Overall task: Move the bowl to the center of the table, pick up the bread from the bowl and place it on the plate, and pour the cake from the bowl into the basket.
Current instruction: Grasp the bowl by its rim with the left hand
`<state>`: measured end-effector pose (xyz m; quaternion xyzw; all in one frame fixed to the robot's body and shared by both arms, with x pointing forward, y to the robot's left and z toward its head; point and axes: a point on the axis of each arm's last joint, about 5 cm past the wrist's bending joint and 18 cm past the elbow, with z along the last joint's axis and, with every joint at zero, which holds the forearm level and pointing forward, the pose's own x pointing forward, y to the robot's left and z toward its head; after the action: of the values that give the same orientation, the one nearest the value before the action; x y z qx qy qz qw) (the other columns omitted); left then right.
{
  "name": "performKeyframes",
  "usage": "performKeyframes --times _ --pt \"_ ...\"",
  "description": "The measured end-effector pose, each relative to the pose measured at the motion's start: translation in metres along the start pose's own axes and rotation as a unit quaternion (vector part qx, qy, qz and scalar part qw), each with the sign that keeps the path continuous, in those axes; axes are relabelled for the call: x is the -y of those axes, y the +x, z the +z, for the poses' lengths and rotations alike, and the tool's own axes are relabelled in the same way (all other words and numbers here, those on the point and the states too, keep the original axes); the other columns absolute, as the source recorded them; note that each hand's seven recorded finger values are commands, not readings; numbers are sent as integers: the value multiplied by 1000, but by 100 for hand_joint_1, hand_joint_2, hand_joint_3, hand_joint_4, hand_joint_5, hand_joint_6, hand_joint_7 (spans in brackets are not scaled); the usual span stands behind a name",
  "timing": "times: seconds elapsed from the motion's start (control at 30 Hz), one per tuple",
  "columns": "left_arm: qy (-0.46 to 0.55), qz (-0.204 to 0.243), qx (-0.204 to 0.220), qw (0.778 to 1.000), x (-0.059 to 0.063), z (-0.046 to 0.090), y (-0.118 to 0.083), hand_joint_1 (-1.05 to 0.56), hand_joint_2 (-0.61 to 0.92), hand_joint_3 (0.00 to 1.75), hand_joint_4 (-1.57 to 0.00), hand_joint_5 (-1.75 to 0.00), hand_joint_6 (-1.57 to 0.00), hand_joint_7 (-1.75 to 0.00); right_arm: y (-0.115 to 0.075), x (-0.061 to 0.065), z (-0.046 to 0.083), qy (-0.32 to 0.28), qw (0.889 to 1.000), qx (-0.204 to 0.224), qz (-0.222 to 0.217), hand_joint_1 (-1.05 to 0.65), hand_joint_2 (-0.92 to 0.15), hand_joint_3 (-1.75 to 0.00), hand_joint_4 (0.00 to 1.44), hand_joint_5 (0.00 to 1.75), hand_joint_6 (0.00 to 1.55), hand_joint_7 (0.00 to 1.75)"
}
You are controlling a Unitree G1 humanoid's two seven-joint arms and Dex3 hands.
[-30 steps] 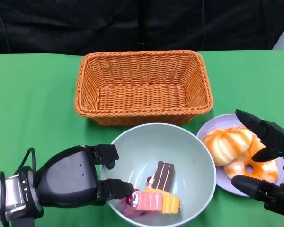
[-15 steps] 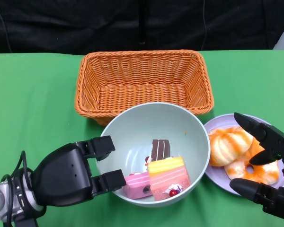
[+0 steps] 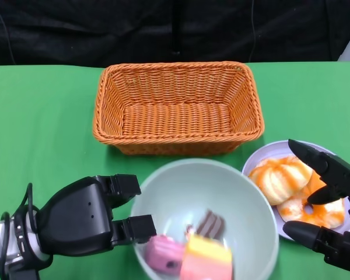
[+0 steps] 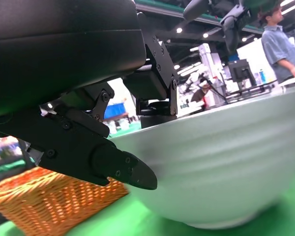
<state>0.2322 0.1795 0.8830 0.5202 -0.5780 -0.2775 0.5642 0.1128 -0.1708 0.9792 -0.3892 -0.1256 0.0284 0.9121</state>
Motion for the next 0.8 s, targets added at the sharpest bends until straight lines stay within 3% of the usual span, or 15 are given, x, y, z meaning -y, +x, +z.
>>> performKeyframes --times 0.27,0.43,0.57,0.8 --pt "-14 -29 -21 999 -29 8 -11 -29 89 2 -96 -175 -81 -163 -1 0 1 5 1000 7 -7 -45 -92 -19 48 100 31 23" --pt "-7 -10 -32 999 -41 9 -15 -25 89 2 -94 -175 -82 -157 -1 -1 0 9 1000 19 -15 -42 -92 -19 50 102 37 27" --pt "2 2 -34 999 -48 9 -14 -24 90 2 -94 -175 -81 -161 -1 -3 -2 11 1000 18 -17 -40 -92 -18 50 103 38 29" --pt "17 9 -58 998 -49 8 -15 -18 85 2 -99 -175 -76 -172 0 -4 -5 15 1000 15 -16 -40 -92 -17 50 103 37 30"
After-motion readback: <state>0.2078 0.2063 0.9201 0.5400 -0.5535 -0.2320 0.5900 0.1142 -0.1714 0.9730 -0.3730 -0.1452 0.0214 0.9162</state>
